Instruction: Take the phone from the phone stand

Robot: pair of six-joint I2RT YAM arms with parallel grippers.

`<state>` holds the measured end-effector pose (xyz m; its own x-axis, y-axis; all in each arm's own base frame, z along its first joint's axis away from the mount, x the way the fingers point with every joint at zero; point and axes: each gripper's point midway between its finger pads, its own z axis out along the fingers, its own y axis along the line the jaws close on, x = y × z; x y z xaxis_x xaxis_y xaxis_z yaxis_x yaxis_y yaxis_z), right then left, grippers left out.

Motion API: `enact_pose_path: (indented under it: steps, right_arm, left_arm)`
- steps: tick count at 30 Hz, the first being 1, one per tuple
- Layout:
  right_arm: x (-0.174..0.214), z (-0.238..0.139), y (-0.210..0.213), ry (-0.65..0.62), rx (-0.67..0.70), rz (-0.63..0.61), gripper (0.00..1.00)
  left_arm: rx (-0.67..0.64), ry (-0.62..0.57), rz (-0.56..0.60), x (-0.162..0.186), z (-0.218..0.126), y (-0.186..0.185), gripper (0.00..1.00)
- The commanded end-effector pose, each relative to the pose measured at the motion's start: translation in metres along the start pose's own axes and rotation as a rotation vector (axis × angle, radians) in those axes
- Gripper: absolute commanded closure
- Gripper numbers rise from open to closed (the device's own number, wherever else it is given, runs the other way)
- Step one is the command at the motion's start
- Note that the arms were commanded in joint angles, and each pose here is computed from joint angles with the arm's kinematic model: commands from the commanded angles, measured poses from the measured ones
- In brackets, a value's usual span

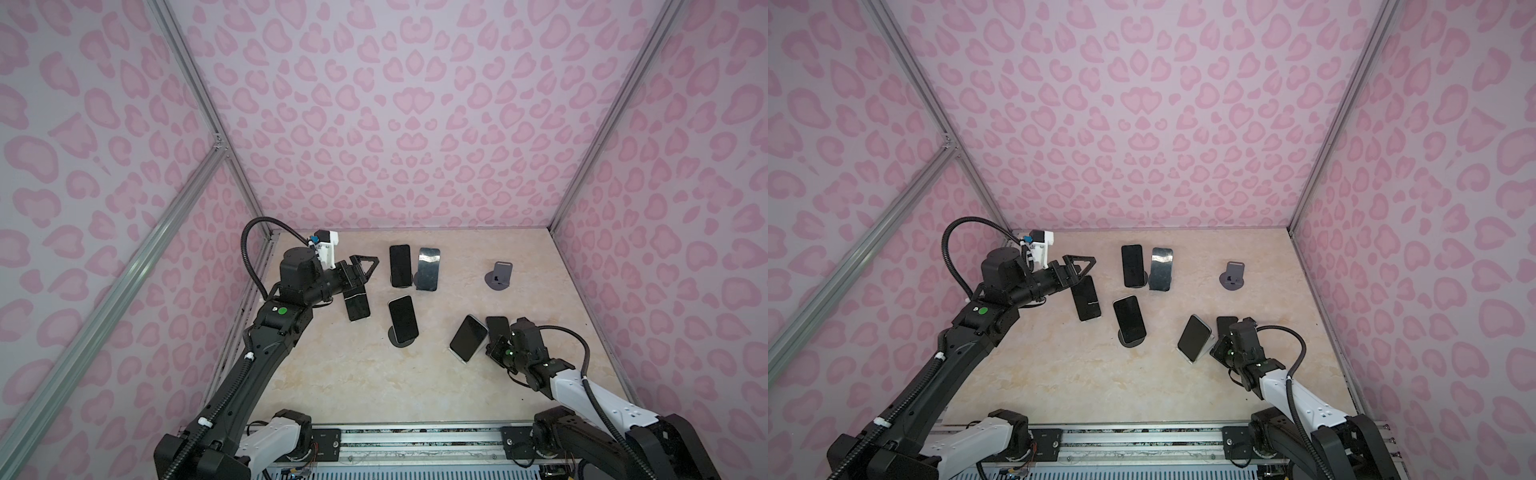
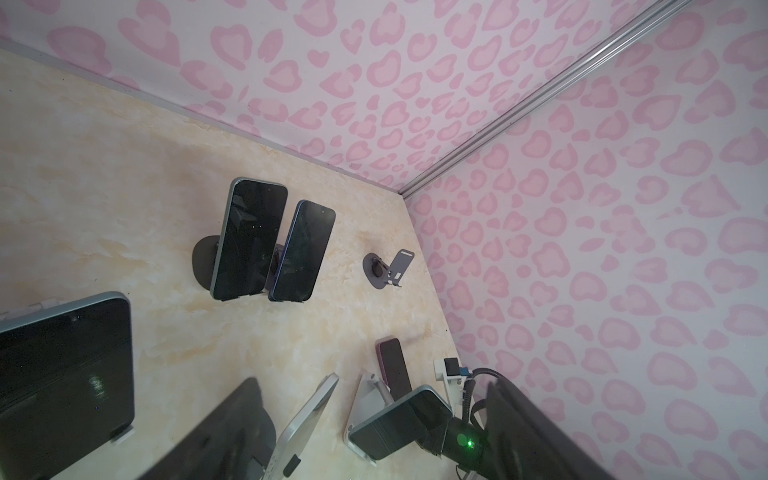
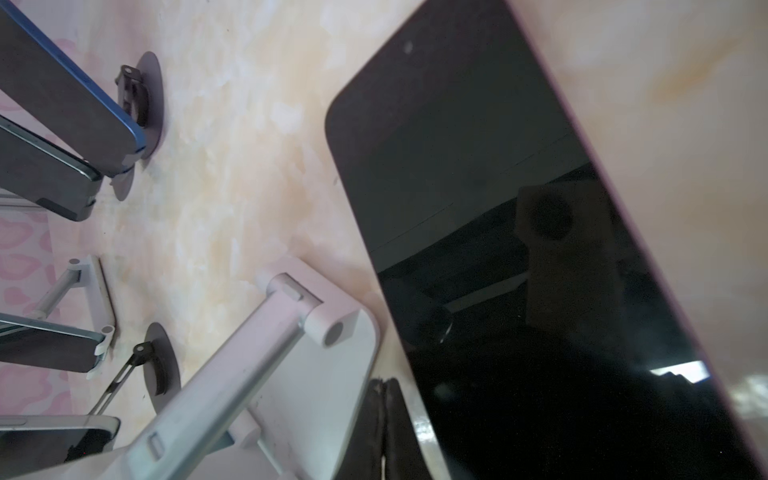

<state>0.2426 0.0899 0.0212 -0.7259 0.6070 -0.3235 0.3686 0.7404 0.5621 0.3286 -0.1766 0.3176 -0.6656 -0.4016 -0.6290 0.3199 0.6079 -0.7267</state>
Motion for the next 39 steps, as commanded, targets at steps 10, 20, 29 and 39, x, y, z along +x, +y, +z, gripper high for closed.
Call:
enact_pose_path:
  steps: [10, 20, 29, 39]
  right_arm:
    - [0.002, 0.013, 0.003, 0.025, -0.011, 0.008, 1.00]
    - [0.002, 0.022, 0.001, 0.019, -0.017, 0.005, 1.00]
    - [-0.001, 0.033, 0.013, 0.033, -0.058, -0.016, 1.00]
    - [0.002, 0.045, 0.023, 0.074, -0.093, -0.045, 1.00]
  left_arm:
    - [0.009, 0.007, -0.005, 0.001, 0.004, 0.002, 0.12]
    - [0.017, 0.010, -0.010, 0.001, 0.005, 0.001, 0.12]
    - [0.017, 0.008, -0.004, 0.000, 0.004, 0.000, 0.12]
    - [0.015, 0.005, 0.002, 0.000, 0.003, 0.000, 0.12]
